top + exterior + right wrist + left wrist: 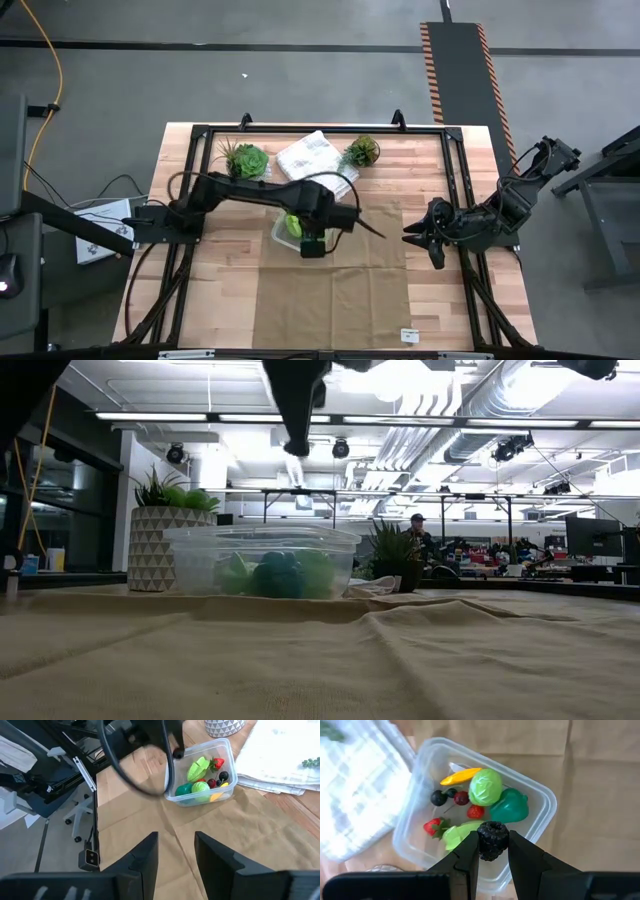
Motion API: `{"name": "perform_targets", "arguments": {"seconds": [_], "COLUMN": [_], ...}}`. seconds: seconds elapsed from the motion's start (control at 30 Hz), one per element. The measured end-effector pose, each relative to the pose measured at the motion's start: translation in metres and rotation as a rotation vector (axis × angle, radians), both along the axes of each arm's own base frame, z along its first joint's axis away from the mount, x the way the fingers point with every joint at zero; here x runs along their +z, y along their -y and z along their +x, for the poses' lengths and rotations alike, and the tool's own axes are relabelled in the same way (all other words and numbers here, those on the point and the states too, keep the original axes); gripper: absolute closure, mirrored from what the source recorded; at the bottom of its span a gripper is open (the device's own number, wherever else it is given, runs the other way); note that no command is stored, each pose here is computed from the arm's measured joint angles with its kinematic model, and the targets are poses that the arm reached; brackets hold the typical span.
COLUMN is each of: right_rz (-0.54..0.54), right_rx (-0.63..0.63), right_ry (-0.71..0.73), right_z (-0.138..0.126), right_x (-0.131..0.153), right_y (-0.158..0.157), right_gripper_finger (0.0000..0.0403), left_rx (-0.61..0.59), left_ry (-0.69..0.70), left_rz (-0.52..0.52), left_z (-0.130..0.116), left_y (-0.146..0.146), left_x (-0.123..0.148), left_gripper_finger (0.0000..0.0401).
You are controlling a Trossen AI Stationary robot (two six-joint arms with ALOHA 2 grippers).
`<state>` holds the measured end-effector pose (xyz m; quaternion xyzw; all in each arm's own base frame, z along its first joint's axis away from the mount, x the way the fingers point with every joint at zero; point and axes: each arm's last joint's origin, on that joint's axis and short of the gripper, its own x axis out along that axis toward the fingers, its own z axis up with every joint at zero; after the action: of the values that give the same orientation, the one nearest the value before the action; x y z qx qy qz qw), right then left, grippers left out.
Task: Pick and placing Produce into tupperware
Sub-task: Put the blackberry into transparent bin
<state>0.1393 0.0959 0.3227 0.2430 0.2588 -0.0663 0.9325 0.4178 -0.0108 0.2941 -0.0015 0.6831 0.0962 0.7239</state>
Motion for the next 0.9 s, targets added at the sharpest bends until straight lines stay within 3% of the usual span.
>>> {"name": "perform_targets", "arguments": {"seconds": [0.27,0.63,0.8,0.9], "right_rz": [0.007,0.027,0.031,0.021], "right_rx": [-0.003,-0.018,-0.032,-0.048], "right_ry": [0.009,0.035,0.039,0.047], "right_z": [0.001,0.002,0.002,0.002], "right_x": [0.001,0.003,0.003,0.003], "right_y": [0.000,-0.001,0.000,0.000], "right_gripper_finger": [0.0284,0.0284,0.0284,0.0284], "left_rx": [0.059,0.152,0.192,0.195], "left_ry": [0.143,0.349,0.412,0.391], "left_rz": [-0.001,-0.043,-0.034,-0.034], "left_z": [-0.031,-0.092,-0.114,-0.121], "left_y": [-0.025,-0.056,-0.064,-0.063], "left_x": [0.054,0.124,0.142,0.139], "left_gripper_finger": [0.0323,0.0322,0.0322,0.0322]}}
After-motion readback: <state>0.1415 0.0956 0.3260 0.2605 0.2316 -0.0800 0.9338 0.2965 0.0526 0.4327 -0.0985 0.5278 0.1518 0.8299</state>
